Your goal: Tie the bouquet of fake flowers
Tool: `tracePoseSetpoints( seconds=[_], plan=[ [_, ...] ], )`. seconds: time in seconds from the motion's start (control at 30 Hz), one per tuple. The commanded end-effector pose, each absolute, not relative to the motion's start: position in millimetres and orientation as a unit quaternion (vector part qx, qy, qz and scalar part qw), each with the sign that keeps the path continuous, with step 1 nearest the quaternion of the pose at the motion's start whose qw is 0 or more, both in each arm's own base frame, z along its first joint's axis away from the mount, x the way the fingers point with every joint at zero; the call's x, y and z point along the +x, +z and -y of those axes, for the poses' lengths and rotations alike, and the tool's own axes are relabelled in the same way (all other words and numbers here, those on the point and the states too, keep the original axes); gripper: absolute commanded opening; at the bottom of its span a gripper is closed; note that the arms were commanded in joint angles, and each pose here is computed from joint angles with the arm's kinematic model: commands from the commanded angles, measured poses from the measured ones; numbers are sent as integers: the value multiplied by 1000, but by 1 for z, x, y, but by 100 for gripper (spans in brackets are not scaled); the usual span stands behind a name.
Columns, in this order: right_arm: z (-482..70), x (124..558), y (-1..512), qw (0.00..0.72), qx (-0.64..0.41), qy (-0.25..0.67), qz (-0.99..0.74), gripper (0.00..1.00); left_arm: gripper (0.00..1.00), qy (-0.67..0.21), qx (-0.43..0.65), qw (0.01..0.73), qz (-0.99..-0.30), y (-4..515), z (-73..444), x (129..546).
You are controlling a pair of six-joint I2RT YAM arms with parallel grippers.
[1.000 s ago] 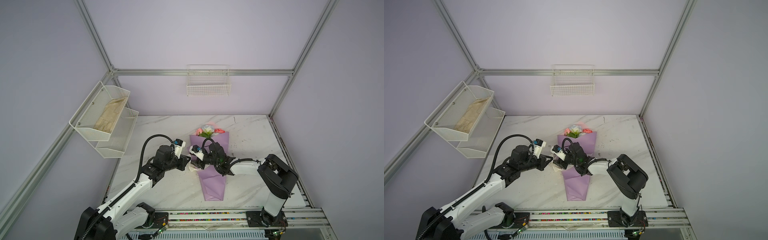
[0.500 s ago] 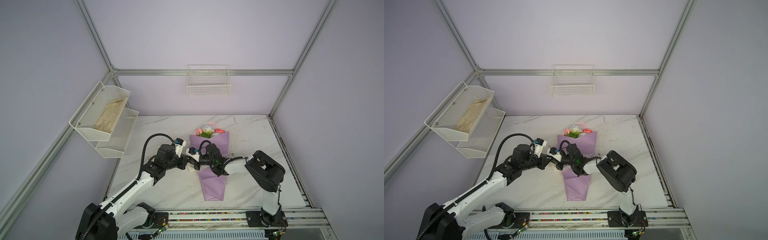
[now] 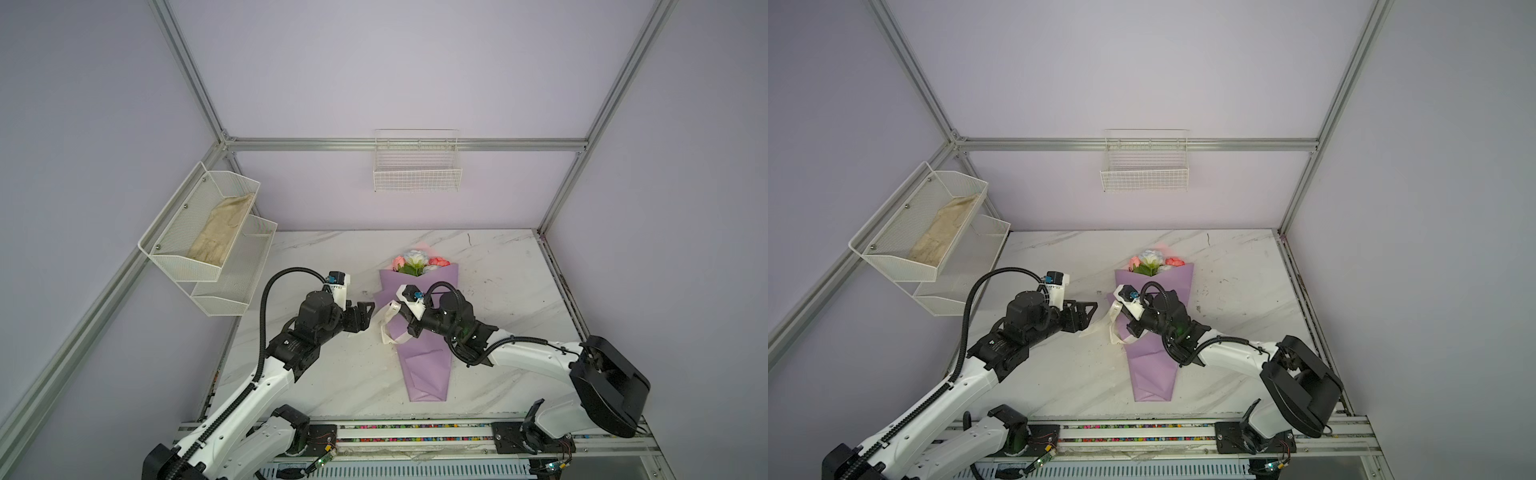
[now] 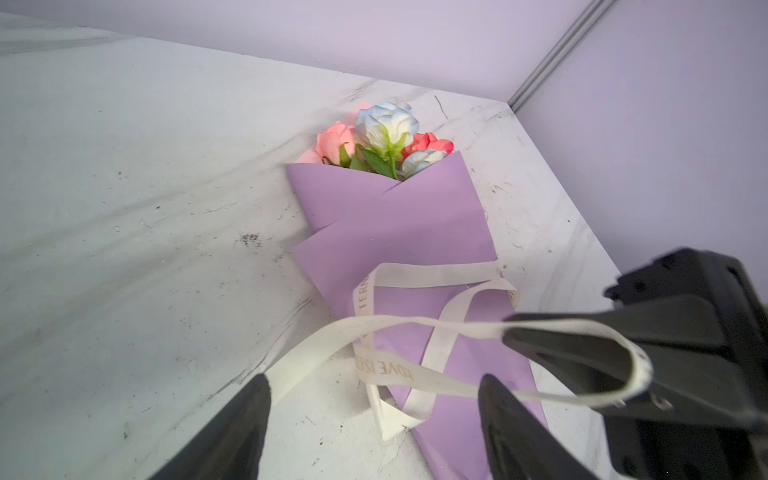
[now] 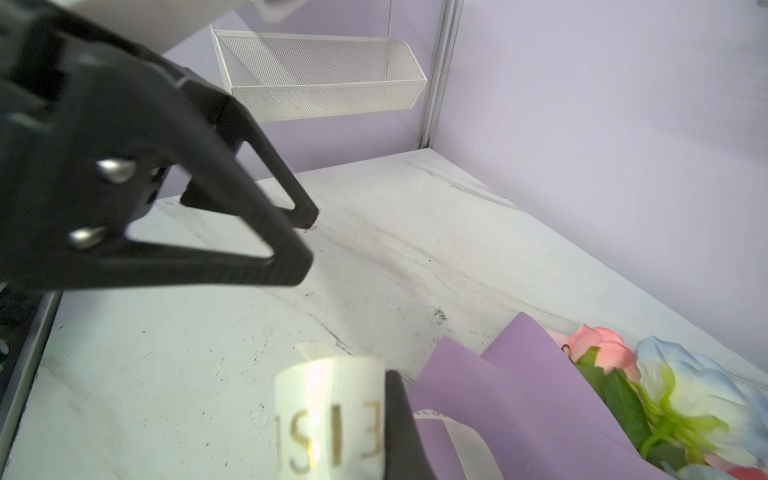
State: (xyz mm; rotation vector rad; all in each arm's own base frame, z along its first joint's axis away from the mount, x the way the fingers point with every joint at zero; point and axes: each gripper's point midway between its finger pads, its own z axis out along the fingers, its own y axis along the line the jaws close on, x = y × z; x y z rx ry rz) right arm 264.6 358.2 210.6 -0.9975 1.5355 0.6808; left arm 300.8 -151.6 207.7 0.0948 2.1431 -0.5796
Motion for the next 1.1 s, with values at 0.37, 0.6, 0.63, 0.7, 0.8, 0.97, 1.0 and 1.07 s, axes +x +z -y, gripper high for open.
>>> tracePoseSetpoints(
  seconds=[0.37, 0.6, 0.63, 0.7, 0.8, 0.97, 1.0, 1.07],
  plan=[
    [-355, 204, 154, 427, -430, 350, -714, 0, 68, -339, 209, 333, -855, 216, 239, 388],
    [-349, 214, 159, 451, -410, 331, -720, 0, 71, -305, 275, 230, -883, 165, 269, 384],
    [-349, 215, 159, 452, -409, 329, -721, 0, 72, -297, 287, 219, -884, 158, 273, 381],
    [-348, 215, 158, 452, -410, 326, -722, 0, 73, -278, 300, 203, -890, 147, 277, 377],
    [-347, 216, 155, 453, -407, 321, -725, 0, 73, -254, 313, 192, -895, 136, 277, 373],
    [-347, 219, 157, 457, -400, 319, -727, 0, 72, -196, 328, 176, -907, 115, 269, 372],
    [-347, 220, 158, 459, -398, 319, -728, 0, 72, -184, 329, 172, -910, 110, 269, 373],
    [-346, 221, 161, 463, -393, 318, -728, 0, 69, -171, 334, 163, -913, 102, 269, 372]
  ],
)
